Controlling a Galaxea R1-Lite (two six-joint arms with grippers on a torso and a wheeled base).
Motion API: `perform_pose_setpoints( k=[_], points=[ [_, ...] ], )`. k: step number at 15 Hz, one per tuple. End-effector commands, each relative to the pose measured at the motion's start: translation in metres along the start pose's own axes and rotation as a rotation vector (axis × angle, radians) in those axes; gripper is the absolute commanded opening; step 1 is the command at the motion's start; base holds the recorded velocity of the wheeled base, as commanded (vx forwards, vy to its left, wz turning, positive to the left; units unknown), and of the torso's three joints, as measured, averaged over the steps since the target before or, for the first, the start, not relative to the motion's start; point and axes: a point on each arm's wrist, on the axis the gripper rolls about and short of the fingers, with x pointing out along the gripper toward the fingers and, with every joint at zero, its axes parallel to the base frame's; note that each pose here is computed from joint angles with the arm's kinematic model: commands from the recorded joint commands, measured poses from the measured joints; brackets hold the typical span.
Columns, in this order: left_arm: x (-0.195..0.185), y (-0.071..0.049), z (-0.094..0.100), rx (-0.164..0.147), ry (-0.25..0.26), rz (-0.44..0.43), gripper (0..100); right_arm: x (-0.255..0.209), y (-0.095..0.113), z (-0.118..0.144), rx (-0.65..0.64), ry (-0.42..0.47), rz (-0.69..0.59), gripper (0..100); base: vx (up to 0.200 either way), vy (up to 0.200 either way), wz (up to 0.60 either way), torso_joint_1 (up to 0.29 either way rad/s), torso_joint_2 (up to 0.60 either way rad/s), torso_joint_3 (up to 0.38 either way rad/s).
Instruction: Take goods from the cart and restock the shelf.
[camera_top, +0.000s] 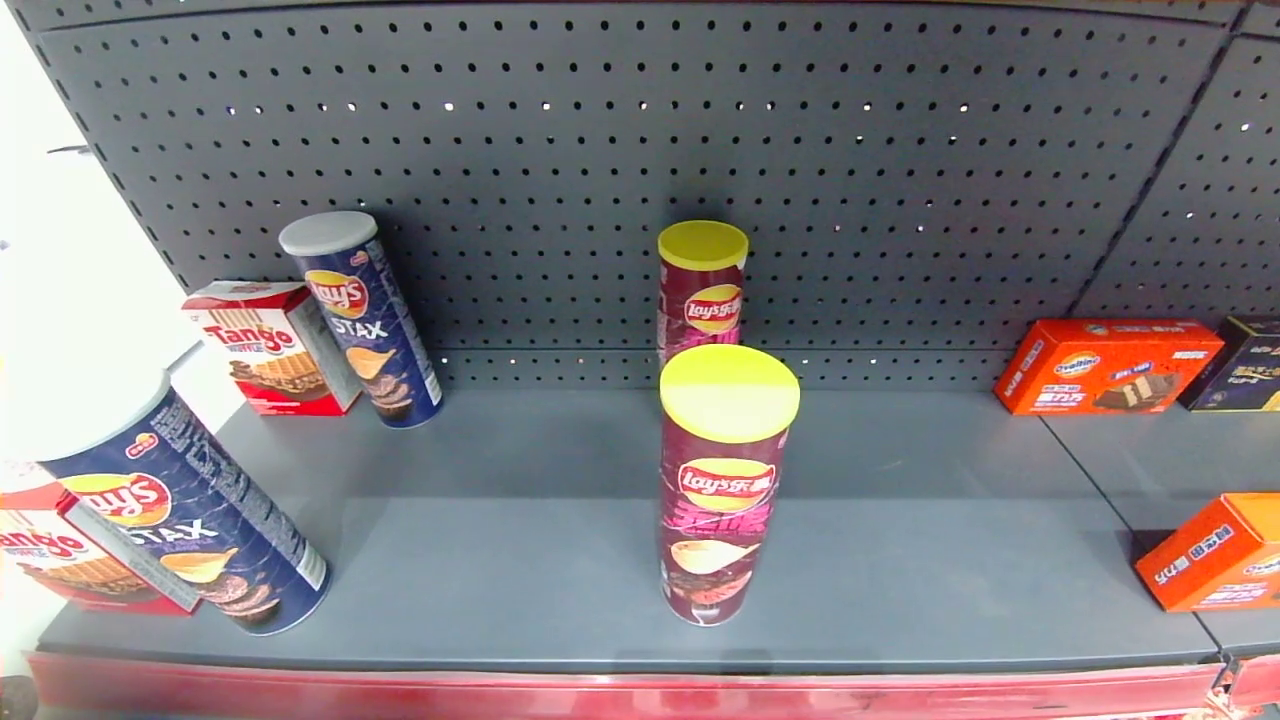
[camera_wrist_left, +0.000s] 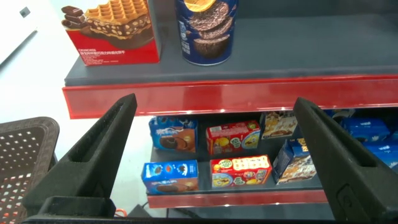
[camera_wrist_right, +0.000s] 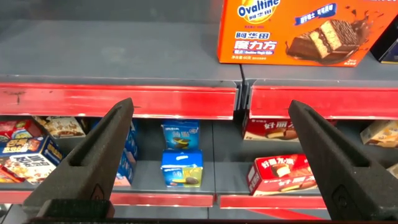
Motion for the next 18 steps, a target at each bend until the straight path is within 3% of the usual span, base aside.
perform_pose_setpoints(
  k=[1, 18],
  points=[
    [0.0001, 0.0000, 0.0000, 0.000, 0.001, 0.000, 100, 0.0001, 0.0000, 0.0000, 0.000, 0.001, 0.001, 100, 0.000, 0.000, 0.00, 0.000, 0.00, 0.000],
    [0.0001, 0.0000, 0.0000, 0.000, 0.001, 0.000, 100, 0.0001, 0.0000, 0.0000, 0.000, 0.001, -0.001, 100, 0.000, 0.000, 0.00, 0.000, 0.00, 0.000]
  ],
)
